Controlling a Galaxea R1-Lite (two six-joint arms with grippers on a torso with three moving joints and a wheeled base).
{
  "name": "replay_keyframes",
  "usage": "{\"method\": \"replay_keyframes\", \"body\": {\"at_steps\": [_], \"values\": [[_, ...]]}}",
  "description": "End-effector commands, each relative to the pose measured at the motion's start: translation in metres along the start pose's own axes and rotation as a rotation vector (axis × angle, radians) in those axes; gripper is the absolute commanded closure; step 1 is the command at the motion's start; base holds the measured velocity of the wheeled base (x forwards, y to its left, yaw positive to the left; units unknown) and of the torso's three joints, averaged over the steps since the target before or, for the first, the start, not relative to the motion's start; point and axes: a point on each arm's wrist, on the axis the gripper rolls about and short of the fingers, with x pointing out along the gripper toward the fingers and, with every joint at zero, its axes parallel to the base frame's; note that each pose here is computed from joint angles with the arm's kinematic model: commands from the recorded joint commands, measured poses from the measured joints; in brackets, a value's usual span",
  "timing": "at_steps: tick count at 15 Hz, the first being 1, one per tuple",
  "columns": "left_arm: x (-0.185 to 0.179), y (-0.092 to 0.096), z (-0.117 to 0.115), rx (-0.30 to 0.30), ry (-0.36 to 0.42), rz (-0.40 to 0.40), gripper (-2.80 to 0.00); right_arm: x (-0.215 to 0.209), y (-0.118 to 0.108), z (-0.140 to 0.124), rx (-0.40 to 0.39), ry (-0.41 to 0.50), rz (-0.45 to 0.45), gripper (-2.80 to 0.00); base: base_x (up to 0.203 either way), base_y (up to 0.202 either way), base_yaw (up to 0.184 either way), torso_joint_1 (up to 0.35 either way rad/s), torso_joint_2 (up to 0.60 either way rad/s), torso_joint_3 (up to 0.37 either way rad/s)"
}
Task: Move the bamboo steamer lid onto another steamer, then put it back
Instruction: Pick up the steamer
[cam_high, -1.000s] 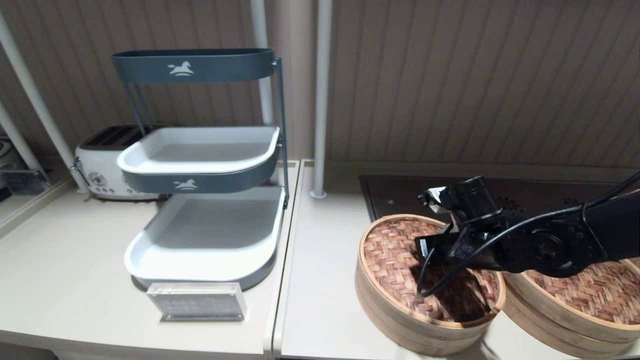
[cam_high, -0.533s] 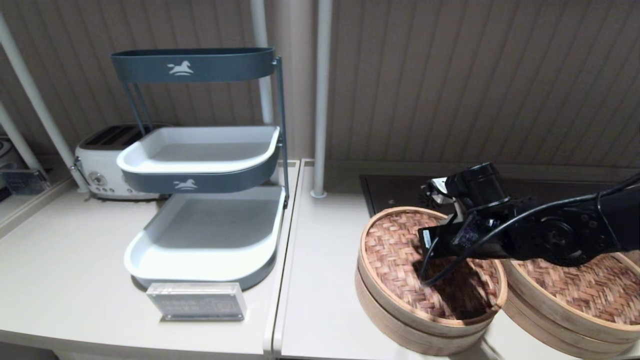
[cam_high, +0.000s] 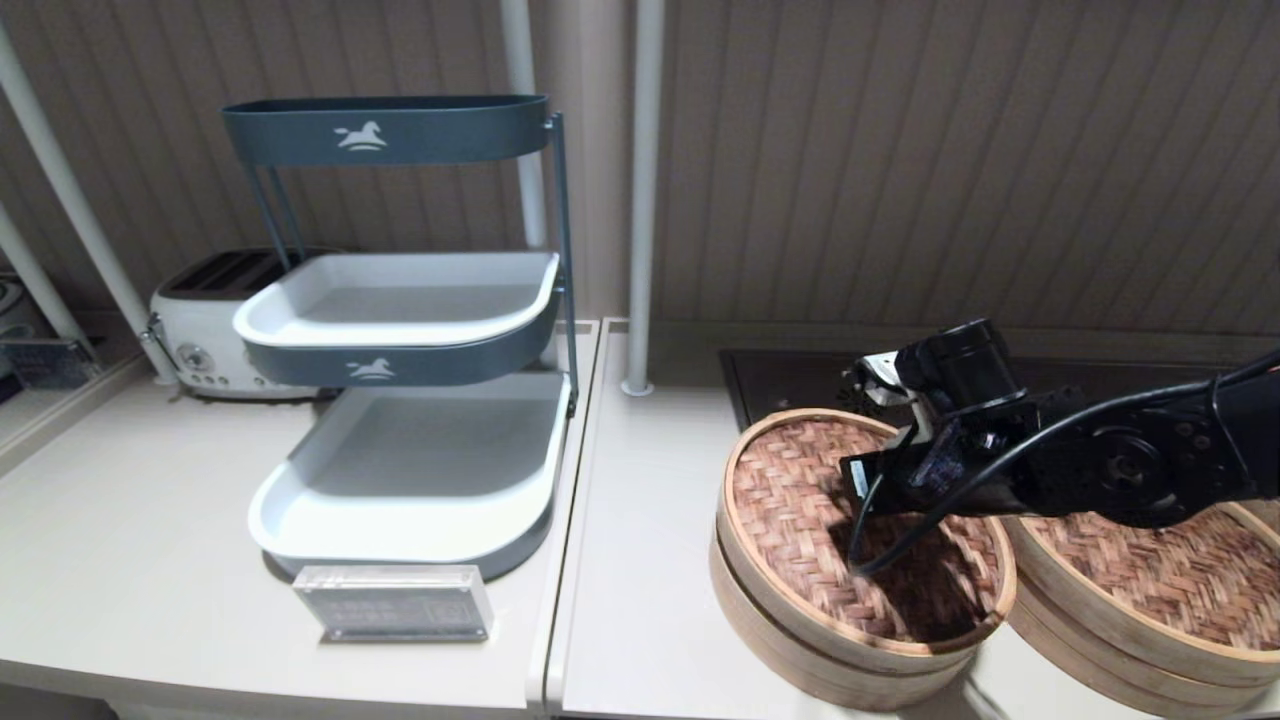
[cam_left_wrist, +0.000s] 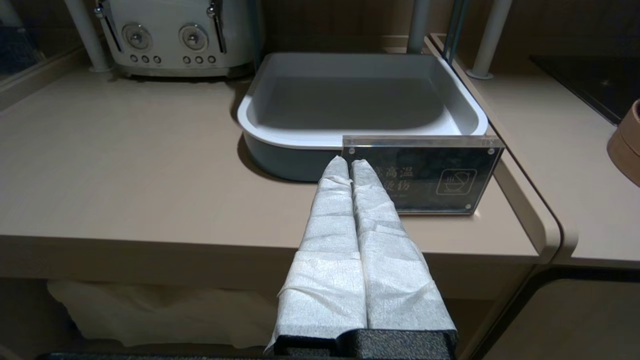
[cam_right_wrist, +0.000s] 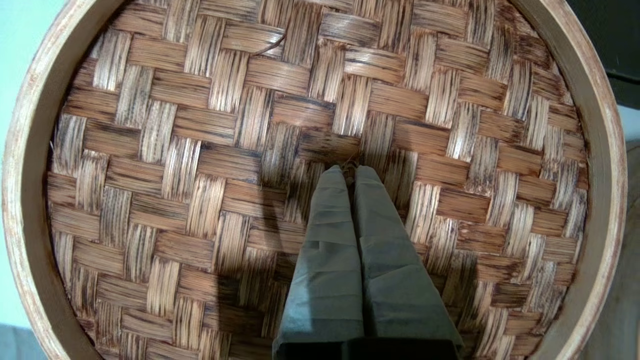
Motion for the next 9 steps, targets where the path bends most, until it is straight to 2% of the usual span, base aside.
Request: {"method": "replay_keyframes", "body": {"at_steps": [1, 9], "values": [[0.002, 0.000, -0.008, -0.001, 0.025, 0.000, 0.00, -0.007, -0.002, 0.004, -0.008, 0.006, -0.005, 0.00, 0.000, 0.000, 0.000, 0.000, 0.00, 0.000], [0.001, 0.000, -0.008, -0.001, 0.024, 0.000, 0.00, -0.022, -0.006, 0.023, -0.032, 0.013, -0.014, 0.00, 0.000, 0.000, 0.000, 0.000, 0.00, 0.000]]}}
